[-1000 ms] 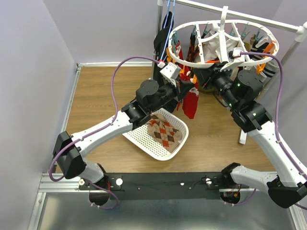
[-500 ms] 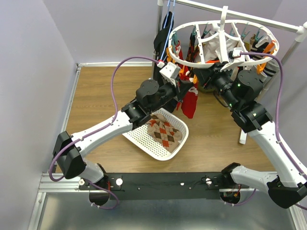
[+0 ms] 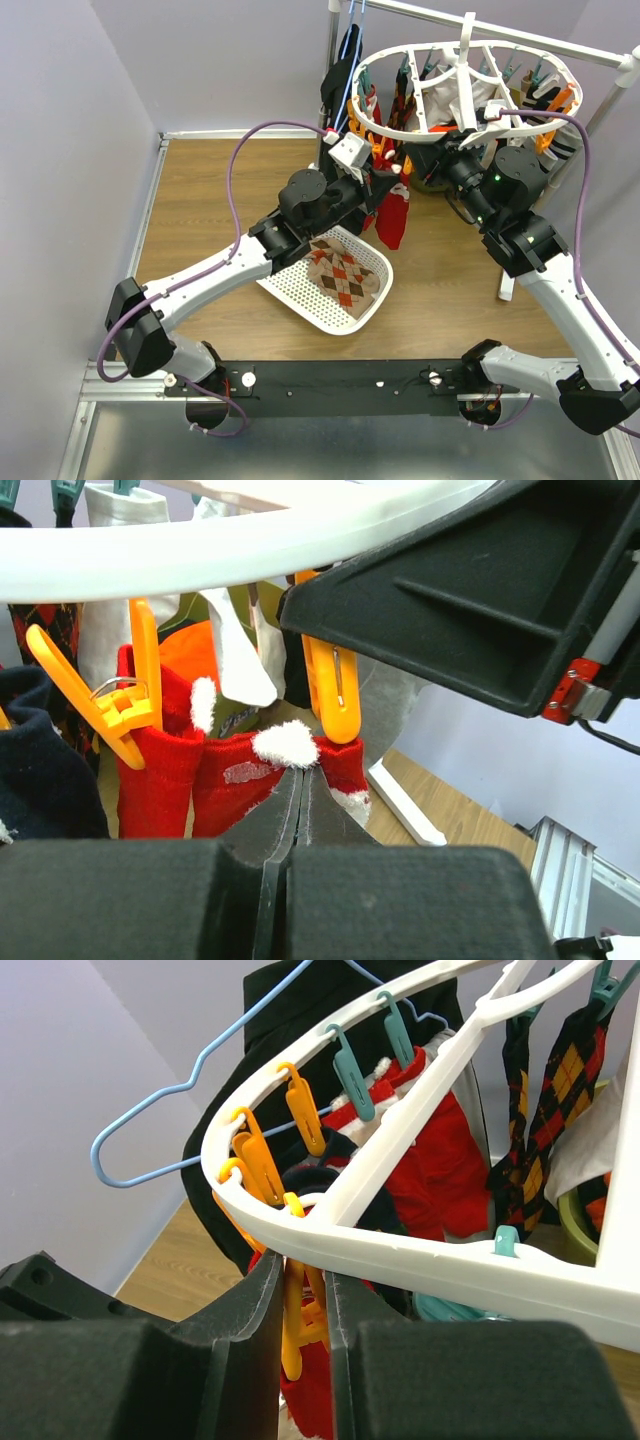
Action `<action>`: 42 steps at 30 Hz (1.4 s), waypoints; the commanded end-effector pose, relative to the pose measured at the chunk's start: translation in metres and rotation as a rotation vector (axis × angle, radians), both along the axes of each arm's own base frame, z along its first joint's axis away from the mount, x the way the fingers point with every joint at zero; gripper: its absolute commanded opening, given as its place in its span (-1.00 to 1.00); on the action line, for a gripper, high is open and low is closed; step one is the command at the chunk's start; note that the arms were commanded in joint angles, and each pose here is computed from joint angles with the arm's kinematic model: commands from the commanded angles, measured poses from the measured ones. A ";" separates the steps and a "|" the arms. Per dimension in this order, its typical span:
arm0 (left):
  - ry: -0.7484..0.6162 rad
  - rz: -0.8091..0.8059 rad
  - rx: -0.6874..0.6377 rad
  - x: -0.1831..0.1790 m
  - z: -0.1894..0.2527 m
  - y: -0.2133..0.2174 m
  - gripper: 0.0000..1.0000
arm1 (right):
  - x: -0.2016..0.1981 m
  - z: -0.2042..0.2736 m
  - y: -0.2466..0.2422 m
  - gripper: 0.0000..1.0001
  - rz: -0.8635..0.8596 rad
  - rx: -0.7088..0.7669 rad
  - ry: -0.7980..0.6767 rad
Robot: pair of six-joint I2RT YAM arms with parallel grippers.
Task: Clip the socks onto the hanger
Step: Clamp the sock onto the hanger.
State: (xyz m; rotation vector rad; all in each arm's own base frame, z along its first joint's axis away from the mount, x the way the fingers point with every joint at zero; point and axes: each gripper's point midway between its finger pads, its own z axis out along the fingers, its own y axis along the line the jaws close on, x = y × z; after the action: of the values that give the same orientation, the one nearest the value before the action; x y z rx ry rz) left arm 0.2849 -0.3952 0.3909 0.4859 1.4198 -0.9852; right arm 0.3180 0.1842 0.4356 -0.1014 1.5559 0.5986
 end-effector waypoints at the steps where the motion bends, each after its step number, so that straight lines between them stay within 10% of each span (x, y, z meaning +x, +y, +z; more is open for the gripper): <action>1: -0.057 -0.034 -0.041 -0.010 0.023 0.005 -1.00 | 0.002 -0.007 -0.006 -0.66 -0.026 -0.043 0.015; 42: -0.052 0.015 -0.012 0.014 0.039 -0.013 -1.00 | -0.004 -0.012 0.002 -0.46 0.024 -0.047 0.022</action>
State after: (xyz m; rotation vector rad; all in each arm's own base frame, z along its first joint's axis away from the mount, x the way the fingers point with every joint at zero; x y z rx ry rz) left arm 0.2934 -0.4087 0.4097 0.5162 1.4200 -0.9742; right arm 0.3209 0.1772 0.4351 -0.1088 1.5514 0.5491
